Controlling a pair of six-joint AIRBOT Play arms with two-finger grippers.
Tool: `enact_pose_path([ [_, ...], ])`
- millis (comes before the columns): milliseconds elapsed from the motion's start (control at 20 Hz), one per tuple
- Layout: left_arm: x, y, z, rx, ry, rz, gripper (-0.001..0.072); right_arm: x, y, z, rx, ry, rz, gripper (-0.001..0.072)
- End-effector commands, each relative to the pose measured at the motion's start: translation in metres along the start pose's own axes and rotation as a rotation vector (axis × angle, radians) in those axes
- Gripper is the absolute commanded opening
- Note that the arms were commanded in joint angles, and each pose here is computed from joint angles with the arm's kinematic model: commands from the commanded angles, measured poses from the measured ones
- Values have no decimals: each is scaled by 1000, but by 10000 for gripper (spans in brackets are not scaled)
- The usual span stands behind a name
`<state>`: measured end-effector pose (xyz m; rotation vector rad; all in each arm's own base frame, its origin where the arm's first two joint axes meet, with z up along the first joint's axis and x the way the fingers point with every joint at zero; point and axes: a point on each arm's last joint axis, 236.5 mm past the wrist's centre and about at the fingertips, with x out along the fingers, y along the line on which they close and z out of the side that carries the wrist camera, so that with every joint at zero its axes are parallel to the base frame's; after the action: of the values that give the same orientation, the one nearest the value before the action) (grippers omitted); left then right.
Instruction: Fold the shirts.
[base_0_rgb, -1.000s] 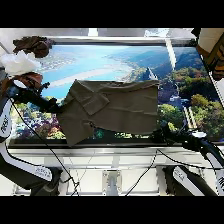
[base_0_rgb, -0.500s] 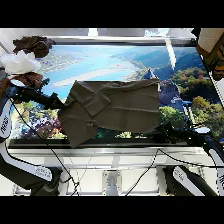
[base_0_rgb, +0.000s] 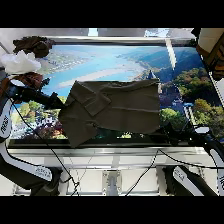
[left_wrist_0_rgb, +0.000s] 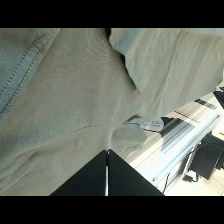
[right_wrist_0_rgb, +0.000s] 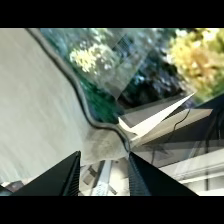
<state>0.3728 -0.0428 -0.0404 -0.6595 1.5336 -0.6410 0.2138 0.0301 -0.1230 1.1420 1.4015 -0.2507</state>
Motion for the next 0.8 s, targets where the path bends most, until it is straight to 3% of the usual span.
enact_pose_path([
  [0, 0, -1, 0, 1, 1, -1, 12, -5, -44, 16, -72, -63, -191, 399],
  [450, 0, -4, -6, 1, 27, -15, 12, -12, -67, 34, -46, -140, -291, 358],
  [650, 0, -4, -6, -1, 27, -15, 12, -6, -60, 40, -12, -181, -237, 30],
  [750, 0, -4, -6, -2, 27, -15, 12, -4, -56, 39, -29, -177, -220, 26],
])
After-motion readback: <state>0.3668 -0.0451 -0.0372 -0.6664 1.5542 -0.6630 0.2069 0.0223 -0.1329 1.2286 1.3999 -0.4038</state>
